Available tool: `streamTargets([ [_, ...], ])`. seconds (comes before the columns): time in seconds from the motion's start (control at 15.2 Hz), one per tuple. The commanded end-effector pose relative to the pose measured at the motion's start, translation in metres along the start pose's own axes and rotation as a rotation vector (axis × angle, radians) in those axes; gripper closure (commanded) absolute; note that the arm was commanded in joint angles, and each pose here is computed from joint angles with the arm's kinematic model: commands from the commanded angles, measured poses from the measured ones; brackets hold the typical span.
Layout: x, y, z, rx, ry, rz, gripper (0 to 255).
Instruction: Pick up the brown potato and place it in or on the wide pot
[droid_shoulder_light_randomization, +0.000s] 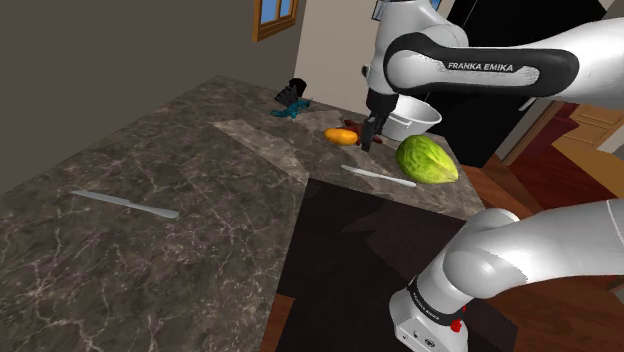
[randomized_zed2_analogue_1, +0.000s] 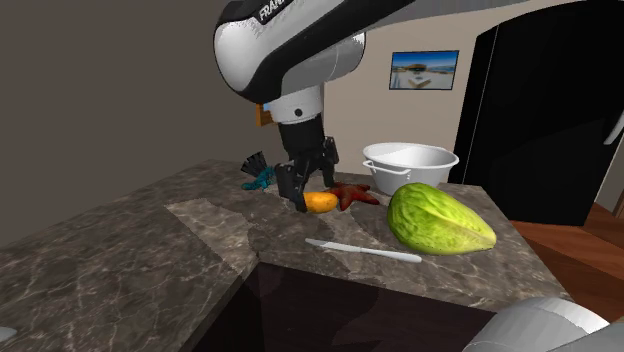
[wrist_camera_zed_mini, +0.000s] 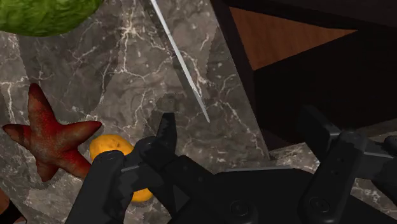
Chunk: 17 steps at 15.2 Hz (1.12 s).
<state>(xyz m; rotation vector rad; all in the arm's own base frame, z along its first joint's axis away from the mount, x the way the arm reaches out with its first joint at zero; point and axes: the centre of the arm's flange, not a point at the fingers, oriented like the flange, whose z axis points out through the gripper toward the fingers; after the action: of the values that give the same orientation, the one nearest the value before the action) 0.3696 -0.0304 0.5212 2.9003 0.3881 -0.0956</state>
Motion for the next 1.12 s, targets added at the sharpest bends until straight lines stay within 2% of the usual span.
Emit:
streamTargets([
  [0.0, 0.019, 0.006, 0.016, -0.035, 0.005, -0.032, 0],
  [1.06, 0.166, 0.078, 0.109, -0.304, 0.033, -0.262, 0],
])
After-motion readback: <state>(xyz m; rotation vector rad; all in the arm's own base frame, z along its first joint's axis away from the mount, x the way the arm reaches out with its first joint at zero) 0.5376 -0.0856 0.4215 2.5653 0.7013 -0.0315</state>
